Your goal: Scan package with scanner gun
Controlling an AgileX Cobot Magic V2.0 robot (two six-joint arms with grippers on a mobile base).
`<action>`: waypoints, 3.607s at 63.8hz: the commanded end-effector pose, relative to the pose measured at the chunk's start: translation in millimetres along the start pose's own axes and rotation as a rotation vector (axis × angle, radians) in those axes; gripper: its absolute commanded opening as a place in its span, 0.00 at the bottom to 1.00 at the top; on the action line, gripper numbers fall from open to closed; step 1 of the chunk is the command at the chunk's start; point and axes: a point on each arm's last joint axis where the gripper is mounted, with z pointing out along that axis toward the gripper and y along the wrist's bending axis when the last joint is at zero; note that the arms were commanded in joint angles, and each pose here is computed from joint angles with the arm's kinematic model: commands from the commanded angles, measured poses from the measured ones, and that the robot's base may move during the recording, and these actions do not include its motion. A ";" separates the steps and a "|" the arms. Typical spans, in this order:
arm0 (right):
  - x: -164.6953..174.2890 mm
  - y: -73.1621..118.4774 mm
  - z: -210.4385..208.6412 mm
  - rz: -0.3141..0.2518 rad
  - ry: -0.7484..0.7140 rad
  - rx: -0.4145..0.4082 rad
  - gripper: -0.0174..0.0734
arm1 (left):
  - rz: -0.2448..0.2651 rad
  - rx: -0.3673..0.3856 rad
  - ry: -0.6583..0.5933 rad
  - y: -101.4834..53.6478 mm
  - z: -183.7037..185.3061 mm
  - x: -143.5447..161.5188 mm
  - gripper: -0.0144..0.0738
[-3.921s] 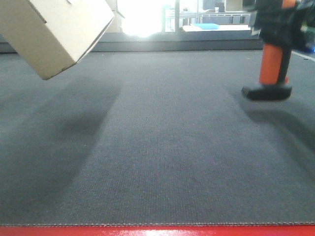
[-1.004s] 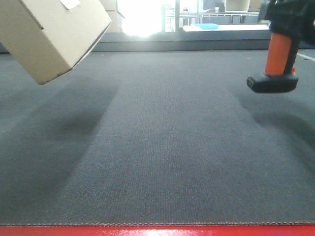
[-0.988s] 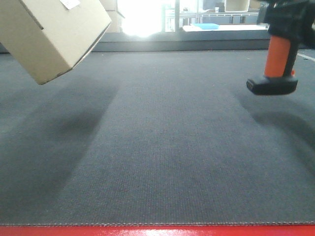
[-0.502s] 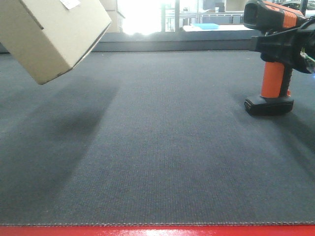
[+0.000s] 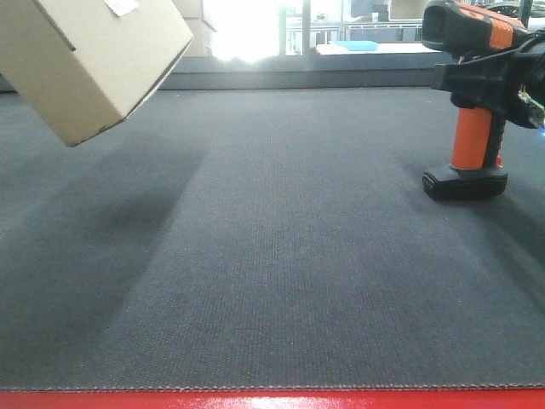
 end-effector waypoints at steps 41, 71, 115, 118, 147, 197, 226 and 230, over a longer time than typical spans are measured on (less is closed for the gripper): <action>-12.5 3.7 -13.1 0.024 0.158 -0.033 0.82 | 0.000 -0.013 -0.015 -0.4 -2.9 -0.6 0.04; -21.7 -0.8 -60.2 0.028 0.292 -0.072 0.82 | -0.012 -0.324 0.092 40.8 24.2 -0.7 0.04; -91.5 -15.8 -104.0 -0.055 0.142 -0.081 0.02 | -0.012 -0.408 0.300 82.5 101.3 4.9 0.04; -98.1 -21.0 -104.6 -0.058 0.148 -0.059 0.02 | -0.012 -0.408 0.300 82.5 101.3 4.9 0.05; -139.7 -37.4 -104.8 -0.161 0.192 0.015 0.02 | -0.003 -0.411 0.259 76.0 85.5 1.6 0.84; -112.5 -39.0 -134.6 -0.128 0.258 0.008 0.02 | 0.087 -0.396 -0.260 18.5 -44.6 63.9 0.04; -90.5 -40.1 -197.3 -0.100 0.101 -0.006 0.02 | 0.192 -0.406 -0.706 12.3 -60.6 173.8 0.04; -91.0 -39.2 -207.9 -0.102 0.076 -0.014 0.02 | 0.204 -0.404 -0.763 13.0 -58.5 188.6 0.04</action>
